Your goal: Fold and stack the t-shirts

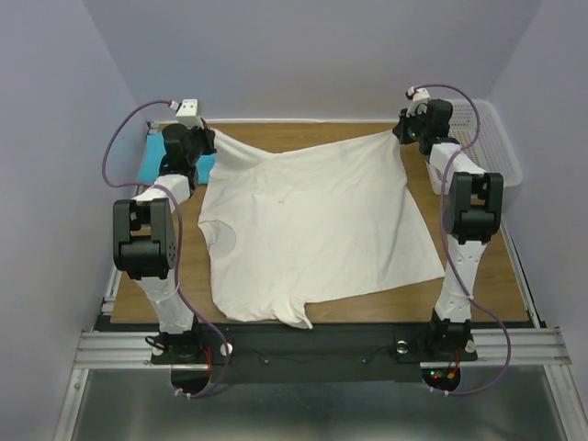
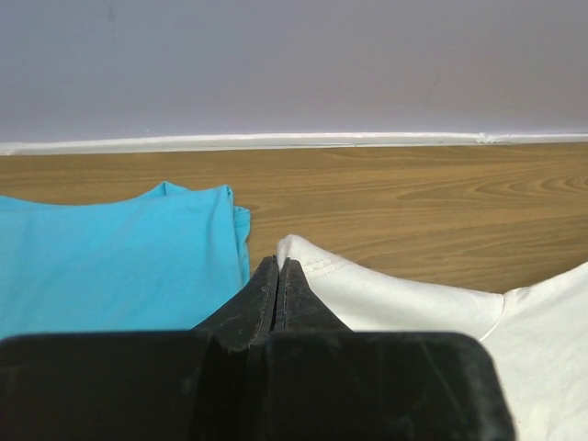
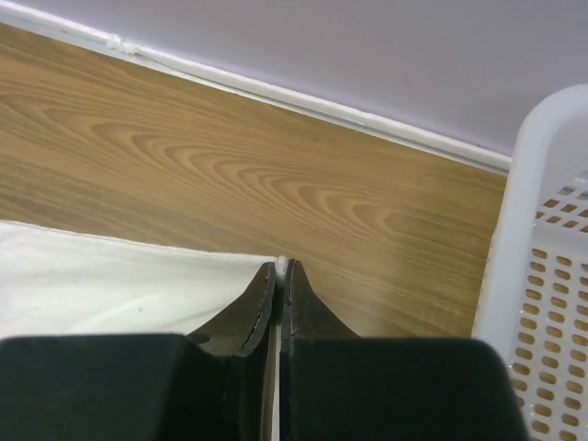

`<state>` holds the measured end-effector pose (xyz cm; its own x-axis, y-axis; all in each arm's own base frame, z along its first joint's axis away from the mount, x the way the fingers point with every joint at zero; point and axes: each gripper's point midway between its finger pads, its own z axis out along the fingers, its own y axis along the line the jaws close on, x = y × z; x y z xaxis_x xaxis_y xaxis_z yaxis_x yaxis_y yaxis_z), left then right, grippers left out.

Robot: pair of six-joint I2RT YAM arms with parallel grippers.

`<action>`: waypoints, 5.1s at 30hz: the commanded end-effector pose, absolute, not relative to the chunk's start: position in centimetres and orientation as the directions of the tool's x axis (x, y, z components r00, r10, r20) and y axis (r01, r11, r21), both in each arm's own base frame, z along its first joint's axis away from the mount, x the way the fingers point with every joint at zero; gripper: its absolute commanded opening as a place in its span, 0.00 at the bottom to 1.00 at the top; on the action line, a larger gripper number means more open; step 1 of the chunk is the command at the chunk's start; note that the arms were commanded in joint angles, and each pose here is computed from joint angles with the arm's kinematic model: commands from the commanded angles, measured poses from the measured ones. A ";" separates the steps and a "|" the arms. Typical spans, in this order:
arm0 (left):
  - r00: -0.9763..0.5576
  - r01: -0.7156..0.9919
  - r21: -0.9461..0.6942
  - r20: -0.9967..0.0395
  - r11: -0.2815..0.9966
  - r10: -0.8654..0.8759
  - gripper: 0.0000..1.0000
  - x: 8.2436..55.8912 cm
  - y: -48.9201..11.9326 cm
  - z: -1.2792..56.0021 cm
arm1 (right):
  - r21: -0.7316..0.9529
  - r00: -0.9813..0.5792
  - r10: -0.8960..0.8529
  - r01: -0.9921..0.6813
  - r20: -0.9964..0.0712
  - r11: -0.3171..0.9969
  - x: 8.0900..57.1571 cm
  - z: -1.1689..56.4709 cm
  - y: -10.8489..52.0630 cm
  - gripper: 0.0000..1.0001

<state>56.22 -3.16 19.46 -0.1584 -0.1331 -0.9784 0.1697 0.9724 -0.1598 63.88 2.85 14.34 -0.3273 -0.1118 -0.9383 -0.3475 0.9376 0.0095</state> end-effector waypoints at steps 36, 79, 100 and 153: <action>0.007 0.258 0.037 -0.999 0.965 0.036 0.00 51.1 -4.3 25.5 | -0.066 -0.205 -0.153 -0.380 -0.967 0.923 62.3 20.1 2.4 0.01; -0.026 0.274 0.067 -0.997 0.959 0.077 0.00 46.0 -6.7 23.6 | -0.041 -0.213 -0.133 -0.390 -0.968 0.920 58.9 20.0 1.6 0.01; -0.039 0.256 0.055 -0.997 0.965 0.067 0.00 43.8 -7.3 23.2 | -0.029 -0.223 -0.123 -0.384 -0.967 0.923 59.0 19.7 1.6 0.01; -0.043 0.342 0.043 -0.997 0.939 0.062 0.00 39.3 -10.2 23.1 | -0.049 -0.234 -0.151 -0.393 -0.960 0.918 58.7 18.2 1.4 0.04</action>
<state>40.19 -9.44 21.40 -0.1065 0.0684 -0.9920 0.3051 0.9517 0.0329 57.06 2.37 15.61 -0.3199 -0.1400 -0.9370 -0.4065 0.9137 0.0023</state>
